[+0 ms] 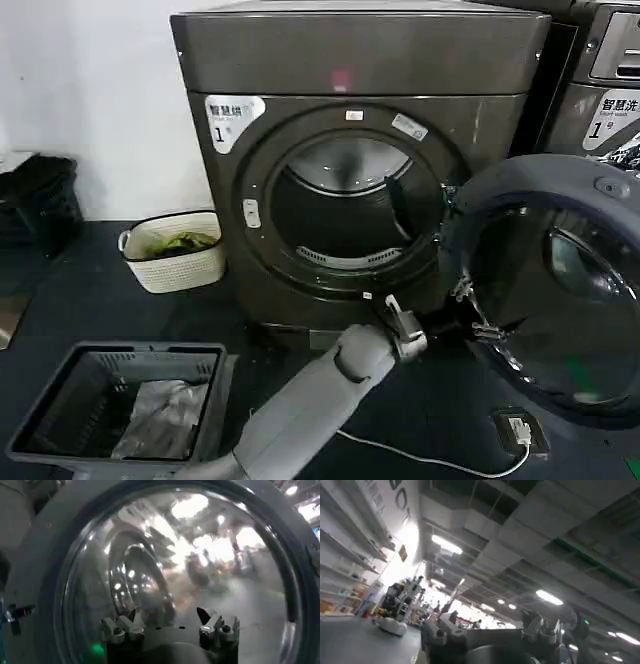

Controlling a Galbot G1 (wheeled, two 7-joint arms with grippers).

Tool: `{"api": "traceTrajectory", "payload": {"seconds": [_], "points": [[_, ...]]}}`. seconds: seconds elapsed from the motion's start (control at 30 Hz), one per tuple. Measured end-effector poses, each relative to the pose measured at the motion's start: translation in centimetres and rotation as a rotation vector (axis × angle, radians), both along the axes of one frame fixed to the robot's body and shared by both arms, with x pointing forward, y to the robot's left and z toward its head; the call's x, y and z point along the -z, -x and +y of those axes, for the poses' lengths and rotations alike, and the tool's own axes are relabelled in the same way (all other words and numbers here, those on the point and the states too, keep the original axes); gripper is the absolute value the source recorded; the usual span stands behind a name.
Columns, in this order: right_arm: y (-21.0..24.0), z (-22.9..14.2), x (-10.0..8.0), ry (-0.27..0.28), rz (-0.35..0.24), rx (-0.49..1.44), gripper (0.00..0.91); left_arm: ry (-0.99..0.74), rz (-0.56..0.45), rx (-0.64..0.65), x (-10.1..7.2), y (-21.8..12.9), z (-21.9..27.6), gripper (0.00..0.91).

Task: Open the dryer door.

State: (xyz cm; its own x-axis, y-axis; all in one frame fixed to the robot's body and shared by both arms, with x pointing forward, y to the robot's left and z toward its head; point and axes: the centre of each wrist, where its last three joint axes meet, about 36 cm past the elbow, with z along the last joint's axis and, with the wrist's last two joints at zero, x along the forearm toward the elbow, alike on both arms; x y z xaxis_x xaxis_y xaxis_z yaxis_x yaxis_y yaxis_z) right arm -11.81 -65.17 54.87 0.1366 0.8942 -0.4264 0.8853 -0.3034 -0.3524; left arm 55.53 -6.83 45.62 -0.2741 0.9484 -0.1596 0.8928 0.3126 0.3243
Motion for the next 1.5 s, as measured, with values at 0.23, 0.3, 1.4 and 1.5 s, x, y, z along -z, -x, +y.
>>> {"api": "traceTrajectory", "payload": {"seconds": [0.23, 0.3, 1.4, 1.5], "points": [[0.1, 0.1, 0.2, 0.032, -0.055, -0.064, 0.907, -0.025, 0.024, 0.027, 0.5, 1.2, -0.5, 0.907], [0.0, 0.0, 0.4, 0.035, -0.063, -0.088, 0.907, -0.029, 0.020, 0.039, 0.2, 1.9, -0.7, 0.907], [-2.4, -2.0, 3.9, 0.024, -0.072, -0.164, 0.907, -0.250, -0.193, -0.048, -0.5, 13.2, 24.9, 0.907], [-2.9, -2.3, 4.2, 0.018, -0.074, -0.175, 0.907, -0.322, -0.234, -0.070, -0.3, 13.9, 27.7, 0.907]]}}
